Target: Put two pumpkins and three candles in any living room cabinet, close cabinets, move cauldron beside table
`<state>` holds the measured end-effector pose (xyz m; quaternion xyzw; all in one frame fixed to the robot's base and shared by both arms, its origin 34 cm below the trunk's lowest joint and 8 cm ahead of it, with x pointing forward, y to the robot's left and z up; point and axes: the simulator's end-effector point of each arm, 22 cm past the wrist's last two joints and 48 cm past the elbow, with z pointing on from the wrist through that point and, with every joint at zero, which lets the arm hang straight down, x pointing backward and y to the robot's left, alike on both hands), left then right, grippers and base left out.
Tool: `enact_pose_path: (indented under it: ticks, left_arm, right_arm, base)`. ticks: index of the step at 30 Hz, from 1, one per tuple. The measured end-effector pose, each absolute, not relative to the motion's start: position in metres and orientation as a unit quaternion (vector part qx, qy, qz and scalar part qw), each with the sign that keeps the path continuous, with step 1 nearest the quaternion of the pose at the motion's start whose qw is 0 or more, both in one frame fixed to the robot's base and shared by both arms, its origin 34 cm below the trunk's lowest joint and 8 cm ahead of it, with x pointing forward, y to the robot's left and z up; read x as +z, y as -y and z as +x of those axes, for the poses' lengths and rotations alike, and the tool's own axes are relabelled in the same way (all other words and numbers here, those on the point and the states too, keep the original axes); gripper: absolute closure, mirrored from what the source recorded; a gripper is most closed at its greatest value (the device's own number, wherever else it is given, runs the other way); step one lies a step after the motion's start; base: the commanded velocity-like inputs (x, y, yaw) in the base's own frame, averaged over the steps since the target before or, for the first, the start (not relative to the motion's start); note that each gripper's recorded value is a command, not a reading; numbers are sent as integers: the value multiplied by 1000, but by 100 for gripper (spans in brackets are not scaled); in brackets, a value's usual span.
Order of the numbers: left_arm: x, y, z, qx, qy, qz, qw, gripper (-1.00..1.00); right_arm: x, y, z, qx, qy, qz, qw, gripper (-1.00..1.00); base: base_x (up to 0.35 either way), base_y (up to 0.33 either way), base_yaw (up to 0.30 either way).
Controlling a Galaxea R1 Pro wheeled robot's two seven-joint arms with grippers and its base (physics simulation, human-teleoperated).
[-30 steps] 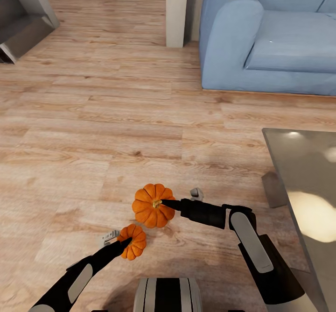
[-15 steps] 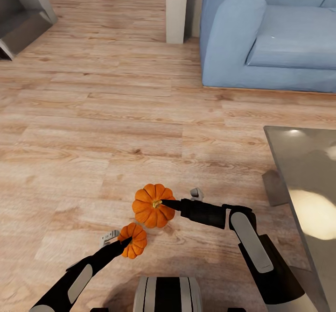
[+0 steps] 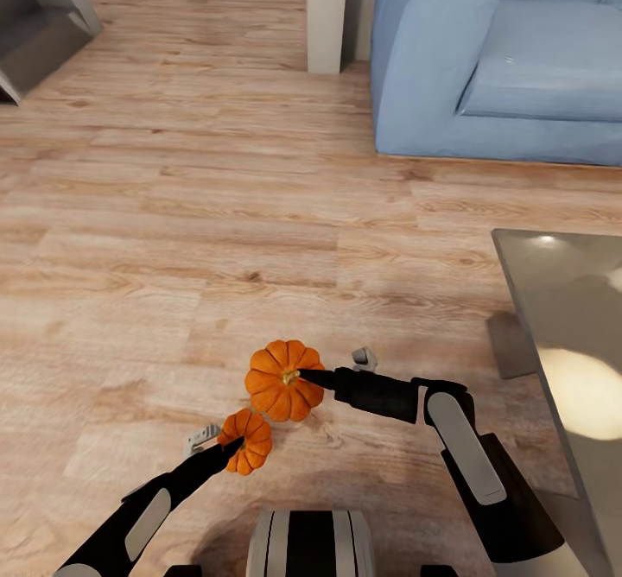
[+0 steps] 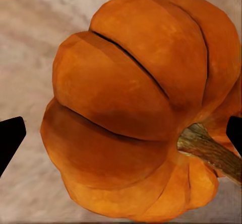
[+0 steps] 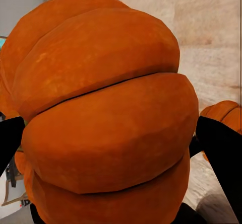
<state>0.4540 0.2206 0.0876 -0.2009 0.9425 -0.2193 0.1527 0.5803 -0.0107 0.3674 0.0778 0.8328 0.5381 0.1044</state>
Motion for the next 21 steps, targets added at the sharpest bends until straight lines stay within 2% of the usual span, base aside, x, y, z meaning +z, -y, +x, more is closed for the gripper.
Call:
enact_pose_path:
  ticks: [21]
  left_arm:
    - [81, -219, 452, -219, -941, -207, 155, -100]
  right_arm:
    - [355, 11, 577, 538, -833, 85, 94, 100]
  base:
    - [0, 0, 0]
